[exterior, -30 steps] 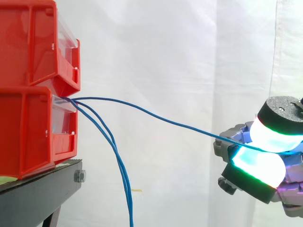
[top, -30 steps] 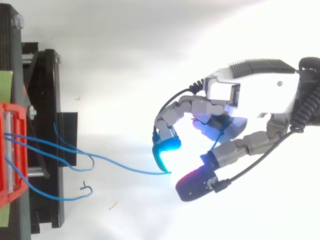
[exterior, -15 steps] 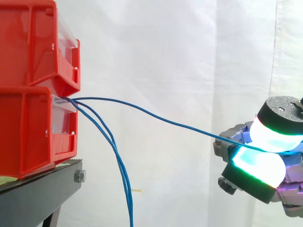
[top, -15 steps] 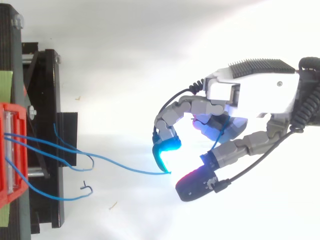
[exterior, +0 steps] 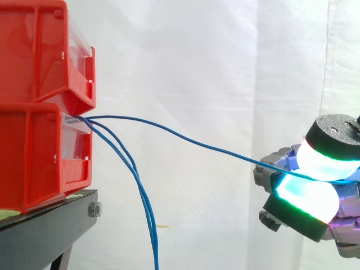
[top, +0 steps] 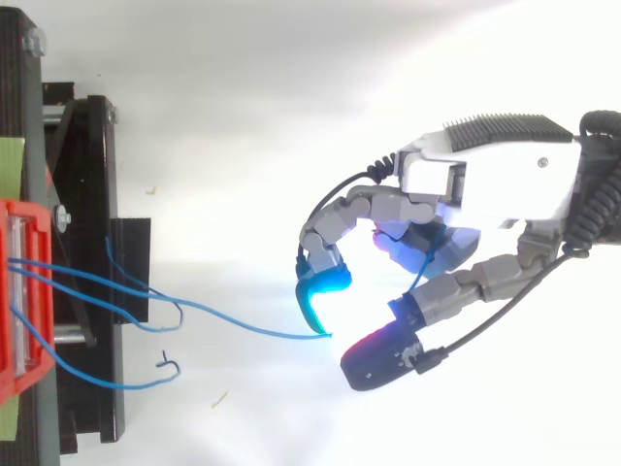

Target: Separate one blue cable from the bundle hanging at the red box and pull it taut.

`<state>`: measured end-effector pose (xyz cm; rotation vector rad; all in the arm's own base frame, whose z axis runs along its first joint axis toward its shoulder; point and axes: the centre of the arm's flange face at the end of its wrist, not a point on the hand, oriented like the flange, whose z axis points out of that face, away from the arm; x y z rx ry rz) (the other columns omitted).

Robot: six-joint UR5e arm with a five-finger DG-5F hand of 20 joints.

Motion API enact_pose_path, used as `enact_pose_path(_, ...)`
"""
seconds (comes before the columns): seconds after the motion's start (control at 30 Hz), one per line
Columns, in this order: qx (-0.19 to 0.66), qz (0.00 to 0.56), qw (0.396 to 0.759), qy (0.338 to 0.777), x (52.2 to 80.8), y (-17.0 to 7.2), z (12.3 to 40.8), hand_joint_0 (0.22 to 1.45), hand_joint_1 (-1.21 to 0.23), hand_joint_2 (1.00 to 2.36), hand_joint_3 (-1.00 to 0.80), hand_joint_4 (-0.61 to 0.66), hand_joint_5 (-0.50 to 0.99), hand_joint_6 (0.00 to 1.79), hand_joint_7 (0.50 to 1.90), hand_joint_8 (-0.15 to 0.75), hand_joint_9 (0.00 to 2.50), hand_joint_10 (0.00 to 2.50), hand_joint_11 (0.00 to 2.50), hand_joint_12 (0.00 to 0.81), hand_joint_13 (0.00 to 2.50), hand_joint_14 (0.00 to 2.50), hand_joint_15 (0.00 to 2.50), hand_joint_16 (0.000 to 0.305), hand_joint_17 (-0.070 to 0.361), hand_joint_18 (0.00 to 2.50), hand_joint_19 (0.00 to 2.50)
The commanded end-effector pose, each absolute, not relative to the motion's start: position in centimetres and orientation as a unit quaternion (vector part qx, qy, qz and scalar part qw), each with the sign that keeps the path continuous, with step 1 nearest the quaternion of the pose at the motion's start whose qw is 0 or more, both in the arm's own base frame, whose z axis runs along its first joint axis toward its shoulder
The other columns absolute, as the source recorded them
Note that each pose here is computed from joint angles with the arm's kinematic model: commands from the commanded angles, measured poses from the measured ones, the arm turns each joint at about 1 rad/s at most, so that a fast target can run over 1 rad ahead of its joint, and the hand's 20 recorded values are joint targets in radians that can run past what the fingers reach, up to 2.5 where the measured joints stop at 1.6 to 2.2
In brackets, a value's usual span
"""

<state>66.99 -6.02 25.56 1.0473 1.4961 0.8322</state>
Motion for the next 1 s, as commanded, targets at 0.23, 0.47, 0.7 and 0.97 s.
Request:
enact_pose_path(0.23, 0.441, 0.352, 0.537, 0.627, 67.0, -6.0, 25.7, 0.67, -0.8, 1.0, -0.11, -0.1, -0.14, 0.93, 1.45, 0.32, 1.05, 1.86, 1.21, 0.381, 0.89, 2.5, 1.31, 0.046, 0.103, 1.37, 1.7)
enact_pose_path(0.47, 0.46, 0.339, 0.555, 0.604, 67.2, -6.9, 25.8, 0.64, -0.76, 1.01, -0.09, -0.1, -0.14, 0.93, 1.37, 0.325, 1.02, 1.88, 1.2, 0.383, 0.87, 2.5, 1.32, 0.047, 0.105, 1.35, 1.67)
enact_pose_path(0.7, 0.55, 0.373, 0.547, 0.51, 67.3, -8.1, 26.0, 0.67, -0.84, 1.0, 0.07, -0.04, -0.19, 0.97, 1.2, 0.323, 0.86, 2.07, 1.09, 0.377, 0.82, 2.5, 1.29, 0.045, 0.102, 1.33, 1.77)
enact_pose_path(0.97, 0.555, 0.373, 0.542, 0.508, 67.2, -8.3, 26.0, 0.7, -0.87, 1.01, 0.04, 0.01, -0.21, 0.97, 1.13, 0.301, 0.79, 2.03, 1.16, 0.348, 0.78, 2.5, 1.36, 0.038, 0.086, 1.33, 2.01)
